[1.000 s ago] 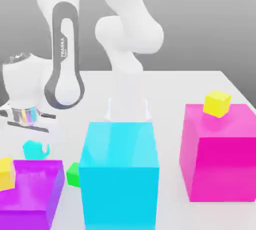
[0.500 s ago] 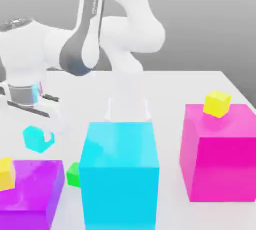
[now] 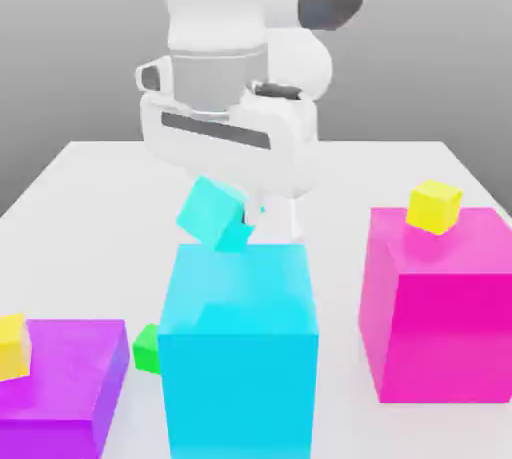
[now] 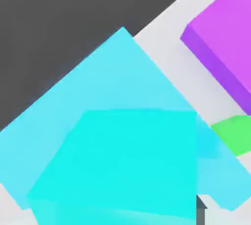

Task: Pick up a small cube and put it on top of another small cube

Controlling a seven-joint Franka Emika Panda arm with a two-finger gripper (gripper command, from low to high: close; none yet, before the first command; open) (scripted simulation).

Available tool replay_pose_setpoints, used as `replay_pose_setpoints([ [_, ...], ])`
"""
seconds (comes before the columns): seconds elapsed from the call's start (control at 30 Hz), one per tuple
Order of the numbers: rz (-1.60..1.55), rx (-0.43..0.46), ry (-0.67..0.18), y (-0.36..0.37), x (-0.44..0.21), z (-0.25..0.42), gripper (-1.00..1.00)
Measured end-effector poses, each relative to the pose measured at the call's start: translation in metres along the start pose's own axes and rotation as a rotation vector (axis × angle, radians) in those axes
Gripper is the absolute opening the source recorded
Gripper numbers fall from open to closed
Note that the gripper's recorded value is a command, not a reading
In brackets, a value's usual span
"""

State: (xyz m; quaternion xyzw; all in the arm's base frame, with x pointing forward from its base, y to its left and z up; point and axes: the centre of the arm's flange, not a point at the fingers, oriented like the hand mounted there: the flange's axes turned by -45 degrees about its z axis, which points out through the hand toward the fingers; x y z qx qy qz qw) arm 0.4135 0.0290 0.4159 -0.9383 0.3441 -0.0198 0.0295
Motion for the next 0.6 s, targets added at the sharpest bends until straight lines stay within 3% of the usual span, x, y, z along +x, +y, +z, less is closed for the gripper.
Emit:
replay_pose_setpoints([
  [0.33, -0.027, -0.020, -0.029, -0.082, -0.193, -0.050, -1.00],
  [0.5, -0.042, -0.064, -0.022, -0.081, -0.214, 0.013, -1.00],
  [0.53, -0.042, -0.065, -0.021, -0.079, -0.215, 0.023, 1.00],
  [0.6, -0.042, -0.065, -0.021, -0.079, -0.215, 0.023, 1.00],
])
